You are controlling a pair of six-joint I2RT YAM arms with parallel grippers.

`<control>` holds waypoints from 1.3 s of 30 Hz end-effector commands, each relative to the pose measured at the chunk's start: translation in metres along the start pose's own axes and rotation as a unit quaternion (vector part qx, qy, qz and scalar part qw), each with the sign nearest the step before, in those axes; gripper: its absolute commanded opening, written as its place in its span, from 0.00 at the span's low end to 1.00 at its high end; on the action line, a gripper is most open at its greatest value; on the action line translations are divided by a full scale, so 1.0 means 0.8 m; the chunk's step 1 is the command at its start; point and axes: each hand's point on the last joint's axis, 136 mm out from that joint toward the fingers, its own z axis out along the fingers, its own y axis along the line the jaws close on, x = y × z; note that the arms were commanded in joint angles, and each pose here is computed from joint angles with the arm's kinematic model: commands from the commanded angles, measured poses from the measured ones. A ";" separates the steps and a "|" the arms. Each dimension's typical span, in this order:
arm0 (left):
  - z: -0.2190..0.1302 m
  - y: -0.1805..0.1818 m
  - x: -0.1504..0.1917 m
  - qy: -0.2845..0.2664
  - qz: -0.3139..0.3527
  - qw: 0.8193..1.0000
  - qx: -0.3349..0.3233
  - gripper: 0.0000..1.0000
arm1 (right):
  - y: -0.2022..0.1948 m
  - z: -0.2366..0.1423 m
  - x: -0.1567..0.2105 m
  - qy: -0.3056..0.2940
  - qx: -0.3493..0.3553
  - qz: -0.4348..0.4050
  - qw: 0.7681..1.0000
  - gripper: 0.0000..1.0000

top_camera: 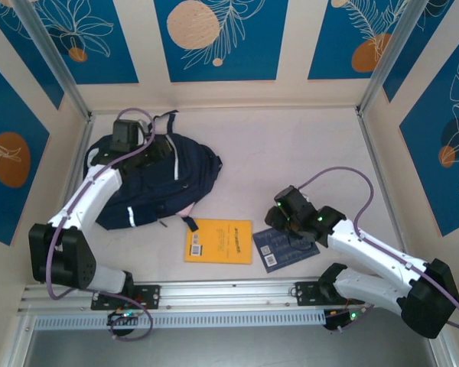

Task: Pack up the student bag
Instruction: Close the student bag at the middle-left of the table, then move the book to the bottom-center of the table.

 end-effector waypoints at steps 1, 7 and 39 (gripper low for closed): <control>-0.006 -0.057 0.036 0.043 0.074 0.995 0.049 0.50 | -0.055 0.003 0.030 0.035 0.085 0.070 0.993 0.44; -0.014 -0.117 0.115 0.086 0.172 0.978 0.077 0.53 | -0.081 0.026 0.054 0.058 0.098 0.095 0.989 0.37; 0.113 -0.236 0.375 0.272 0.205 0.923 0.177 0.57 | -0.105 0.016 0.001 -0.010 0.024 0.210 0.977 0.73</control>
